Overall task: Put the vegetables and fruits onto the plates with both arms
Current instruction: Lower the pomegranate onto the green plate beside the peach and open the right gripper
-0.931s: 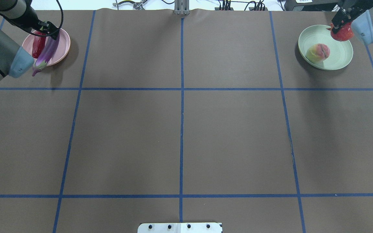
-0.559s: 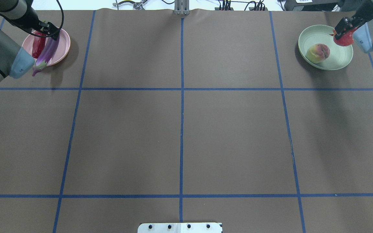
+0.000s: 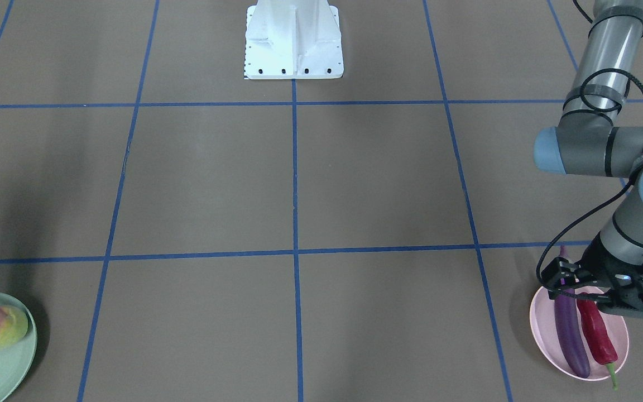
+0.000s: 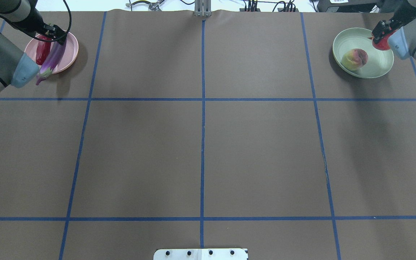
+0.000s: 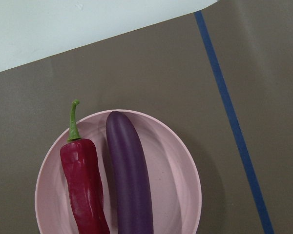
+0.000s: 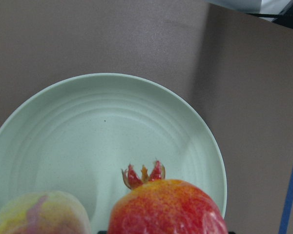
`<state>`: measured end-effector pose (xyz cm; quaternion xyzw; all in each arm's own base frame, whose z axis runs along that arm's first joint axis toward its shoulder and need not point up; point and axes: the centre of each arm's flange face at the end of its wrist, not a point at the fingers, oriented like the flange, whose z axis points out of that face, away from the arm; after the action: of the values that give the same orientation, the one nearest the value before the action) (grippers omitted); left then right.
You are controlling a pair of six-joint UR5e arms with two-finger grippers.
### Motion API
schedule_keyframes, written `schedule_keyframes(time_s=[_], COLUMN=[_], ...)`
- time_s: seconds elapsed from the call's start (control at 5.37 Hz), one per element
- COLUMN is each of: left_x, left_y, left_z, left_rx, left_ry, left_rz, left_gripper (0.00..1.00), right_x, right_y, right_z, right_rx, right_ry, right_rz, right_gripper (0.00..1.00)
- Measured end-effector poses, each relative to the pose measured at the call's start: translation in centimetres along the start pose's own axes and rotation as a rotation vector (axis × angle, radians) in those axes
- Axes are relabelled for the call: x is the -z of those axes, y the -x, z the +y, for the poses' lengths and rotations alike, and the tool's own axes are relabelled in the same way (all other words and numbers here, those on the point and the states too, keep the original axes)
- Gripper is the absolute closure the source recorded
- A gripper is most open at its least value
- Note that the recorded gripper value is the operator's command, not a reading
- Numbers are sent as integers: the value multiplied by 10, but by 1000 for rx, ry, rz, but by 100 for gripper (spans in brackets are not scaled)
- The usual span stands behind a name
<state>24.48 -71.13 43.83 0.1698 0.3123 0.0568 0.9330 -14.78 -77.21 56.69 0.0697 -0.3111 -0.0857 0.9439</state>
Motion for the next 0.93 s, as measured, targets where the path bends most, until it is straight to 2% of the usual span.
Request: schedule_keyframes(time_s=[0.37, 0.56, 0.74, 0.93], left_x=[0, 0, 0, -1], left_y=[1, 1, 1, 3], left_z=[0, 0, 0, 3], left_rx=[0, 0, -1, -7], left_ry=[-3, -6, -6, -2], left_rz=[-5, -9, -10, -9], left_gripper=[0, 0, 0, 0], right_x=[3, 18, 52, 103], right_y=[19, 26, 34, 37], right_z=[-4, -5, -4, 10], right_rx=[-43, -44, -56, -89], right_ry=[-48, -71, -80, -70], right_rz=[-14, -27, -46, -70], right_gripper=[0, 0, 0, 0])
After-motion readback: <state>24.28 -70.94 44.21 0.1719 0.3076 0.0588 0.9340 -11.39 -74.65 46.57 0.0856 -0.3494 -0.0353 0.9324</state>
